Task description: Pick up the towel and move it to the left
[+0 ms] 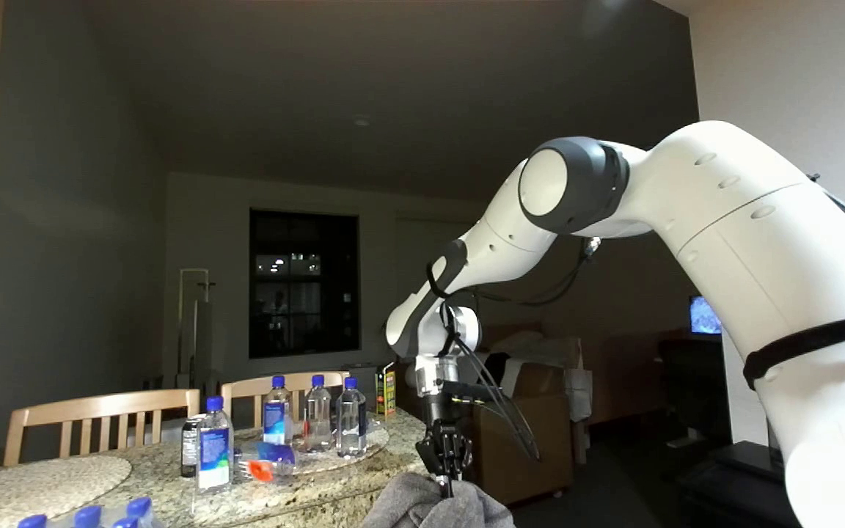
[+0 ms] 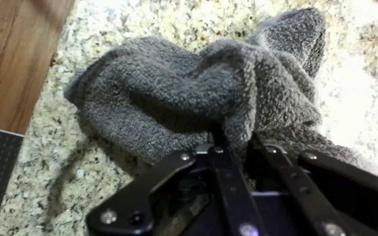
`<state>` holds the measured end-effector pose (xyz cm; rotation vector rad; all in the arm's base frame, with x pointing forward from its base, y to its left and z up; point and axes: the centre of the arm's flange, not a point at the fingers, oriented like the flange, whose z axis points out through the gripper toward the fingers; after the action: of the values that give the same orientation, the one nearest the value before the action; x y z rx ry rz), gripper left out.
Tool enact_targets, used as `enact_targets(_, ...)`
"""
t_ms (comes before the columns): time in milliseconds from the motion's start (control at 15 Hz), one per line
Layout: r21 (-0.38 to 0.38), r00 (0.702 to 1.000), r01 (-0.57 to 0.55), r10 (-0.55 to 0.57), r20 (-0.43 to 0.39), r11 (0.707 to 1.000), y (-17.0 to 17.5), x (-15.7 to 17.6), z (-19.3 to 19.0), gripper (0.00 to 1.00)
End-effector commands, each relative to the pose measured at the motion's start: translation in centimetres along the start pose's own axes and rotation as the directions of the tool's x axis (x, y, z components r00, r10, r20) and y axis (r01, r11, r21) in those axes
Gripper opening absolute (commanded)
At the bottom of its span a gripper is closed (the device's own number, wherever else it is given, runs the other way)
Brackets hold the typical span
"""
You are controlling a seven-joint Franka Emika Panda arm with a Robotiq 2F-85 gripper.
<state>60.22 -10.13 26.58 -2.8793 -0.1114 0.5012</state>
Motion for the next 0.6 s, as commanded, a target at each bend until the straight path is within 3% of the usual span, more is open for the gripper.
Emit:
enact_targets(0,0.087,1.0,-0.015,0.016,-0.016,0.996,-1.9,-1.8,0.4,0.06)
enact_targets(267,0.13,0.998,-0.015,0.023,-0.054,0.991,-3.5,-2.0,-0.3,0.12)
enact_targets(533,0.167,0.994,0.011,0.007,-0.105,0.986,-4.7,-2.1,-3.2,0.11)
